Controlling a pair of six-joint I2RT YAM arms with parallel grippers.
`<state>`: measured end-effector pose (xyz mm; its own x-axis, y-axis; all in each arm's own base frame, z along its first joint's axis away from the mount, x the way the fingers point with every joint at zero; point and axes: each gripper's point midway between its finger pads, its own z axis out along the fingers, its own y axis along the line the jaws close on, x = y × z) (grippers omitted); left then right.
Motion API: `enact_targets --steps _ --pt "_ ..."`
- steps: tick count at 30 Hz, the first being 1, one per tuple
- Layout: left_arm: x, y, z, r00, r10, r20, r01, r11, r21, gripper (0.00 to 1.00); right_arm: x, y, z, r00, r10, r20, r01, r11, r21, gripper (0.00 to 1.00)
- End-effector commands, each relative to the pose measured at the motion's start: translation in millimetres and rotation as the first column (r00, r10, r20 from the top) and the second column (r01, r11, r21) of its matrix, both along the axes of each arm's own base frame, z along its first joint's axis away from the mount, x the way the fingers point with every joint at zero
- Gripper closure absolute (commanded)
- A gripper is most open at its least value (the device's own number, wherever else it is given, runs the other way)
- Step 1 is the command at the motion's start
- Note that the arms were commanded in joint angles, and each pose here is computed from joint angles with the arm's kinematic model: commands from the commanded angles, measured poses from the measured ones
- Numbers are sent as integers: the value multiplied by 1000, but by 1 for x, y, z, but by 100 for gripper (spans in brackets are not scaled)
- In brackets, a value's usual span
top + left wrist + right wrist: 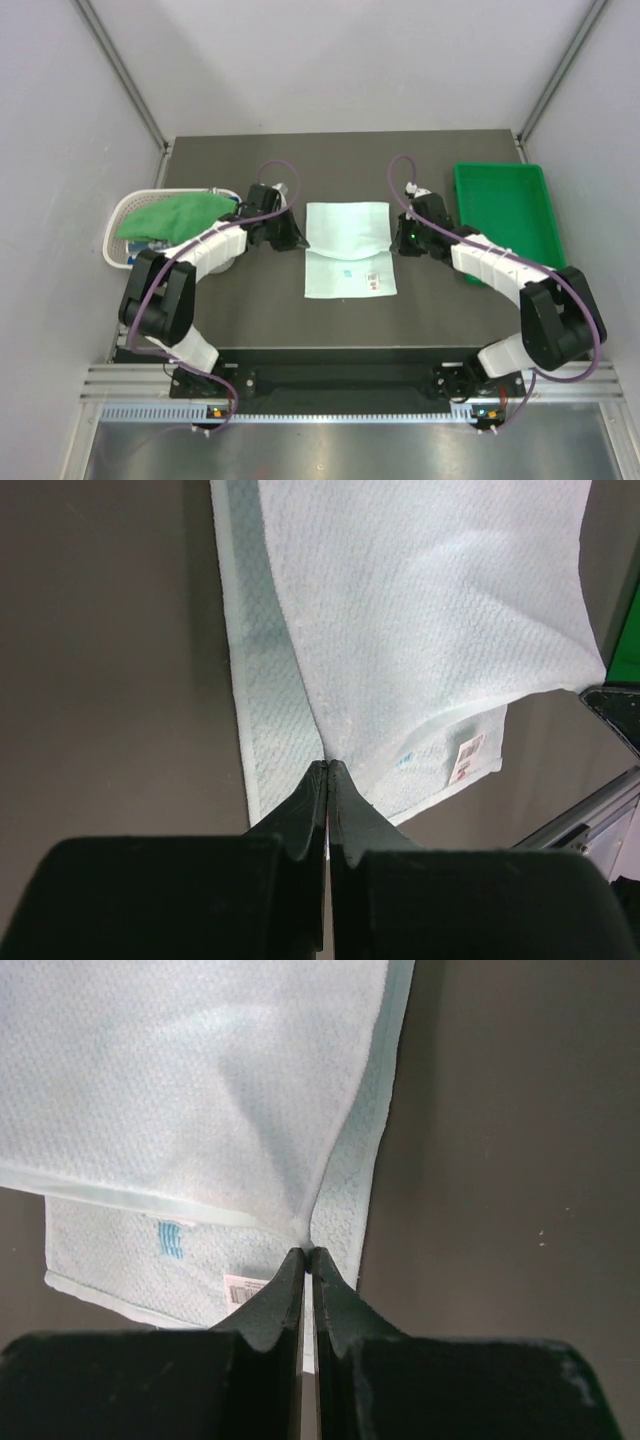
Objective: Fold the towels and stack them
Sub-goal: Fold the towel
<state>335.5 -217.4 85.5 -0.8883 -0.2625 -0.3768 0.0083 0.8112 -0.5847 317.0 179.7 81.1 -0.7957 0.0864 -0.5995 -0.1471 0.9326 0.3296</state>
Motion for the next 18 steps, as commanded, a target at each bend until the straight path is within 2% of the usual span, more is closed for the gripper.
enact_targets --steps 1,18 --pt "-8 -7 15 998 -35 61 36 999 -12 100 -3 4 15 999 -9 51 8 1000 23 100" --pt "-56 1 14 996 -76 45 75 997 17 100 -47 -2 6 1000 -9 17 8 1000 25 100"
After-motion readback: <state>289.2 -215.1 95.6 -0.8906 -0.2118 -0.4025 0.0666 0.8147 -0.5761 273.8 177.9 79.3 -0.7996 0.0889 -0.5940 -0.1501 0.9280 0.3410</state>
